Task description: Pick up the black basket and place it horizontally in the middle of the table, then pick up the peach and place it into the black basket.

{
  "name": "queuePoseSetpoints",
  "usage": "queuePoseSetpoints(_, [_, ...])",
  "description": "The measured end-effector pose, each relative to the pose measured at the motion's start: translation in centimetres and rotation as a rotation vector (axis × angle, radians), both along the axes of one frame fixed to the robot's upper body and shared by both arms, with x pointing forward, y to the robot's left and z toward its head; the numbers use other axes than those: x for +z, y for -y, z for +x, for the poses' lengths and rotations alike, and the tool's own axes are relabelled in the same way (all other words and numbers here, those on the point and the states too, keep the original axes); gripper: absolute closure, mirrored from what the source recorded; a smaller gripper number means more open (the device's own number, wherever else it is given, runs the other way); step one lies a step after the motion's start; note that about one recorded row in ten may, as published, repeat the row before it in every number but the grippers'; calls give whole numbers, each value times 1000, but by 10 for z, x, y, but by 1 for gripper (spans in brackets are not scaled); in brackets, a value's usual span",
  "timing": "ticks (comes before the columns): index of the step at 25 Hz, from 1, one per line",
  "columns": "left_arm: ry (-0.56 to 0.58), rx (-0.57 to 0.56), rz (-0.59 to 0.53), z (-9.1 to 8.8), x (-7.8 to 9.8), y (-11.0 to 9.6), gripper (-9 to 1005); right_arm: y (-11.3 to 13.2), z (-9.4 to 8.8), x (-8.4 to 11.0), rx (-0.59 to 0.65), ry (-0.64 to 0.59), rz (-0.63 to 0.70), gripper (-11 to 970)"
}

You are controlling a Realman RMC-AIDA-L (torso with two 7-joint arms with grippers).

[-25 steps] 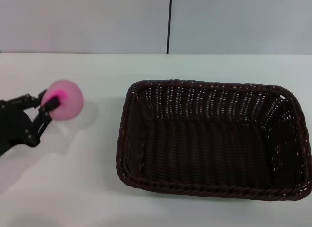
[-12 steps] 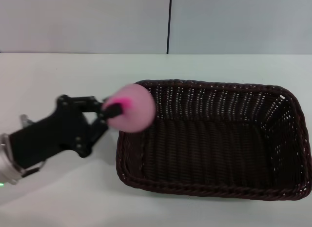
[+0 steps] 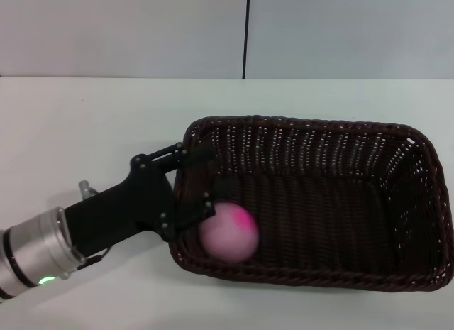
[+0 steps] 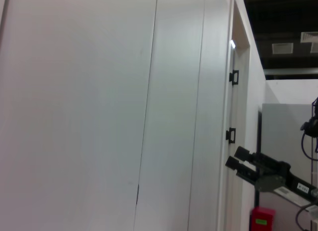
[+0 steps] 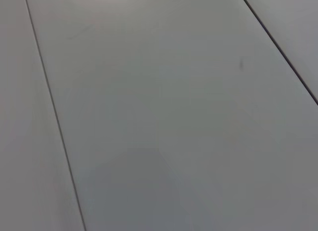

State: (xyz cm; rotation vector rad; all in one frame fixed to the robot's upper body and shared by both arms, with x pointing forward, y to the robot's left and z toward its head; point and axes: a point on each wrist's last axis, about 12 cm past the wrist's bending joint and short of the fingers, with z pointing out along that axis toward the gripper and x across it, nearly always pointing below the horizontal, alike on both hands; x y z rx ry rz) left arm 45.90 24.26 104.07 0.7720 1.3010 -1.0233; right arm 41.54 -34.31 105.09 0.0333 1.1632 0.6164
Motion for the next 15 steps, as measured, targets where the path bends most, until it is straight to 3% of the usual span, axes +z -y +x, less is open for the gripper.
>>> queuePoseSetpoints(10, [-10, 43, 14, 2, -7, 9, 364, 12, 5, 5, -119, 45, -35, 405])
queuePoseSetpoints(12, [65, 371, -2, -5, -13, -22, 298, 15, 3, 3, -162, 39, -39, 405])
queuePoseSetpoints(14, [65, 371, -2, -5, -13, -22, 199, 18, 0, 0, -211, 30, -45, 405])
queuePoseSetpoints(15, [86, 492, -3, -11, -15, -33, 150, 19, -2, -1, -236, 26, -49, 404])
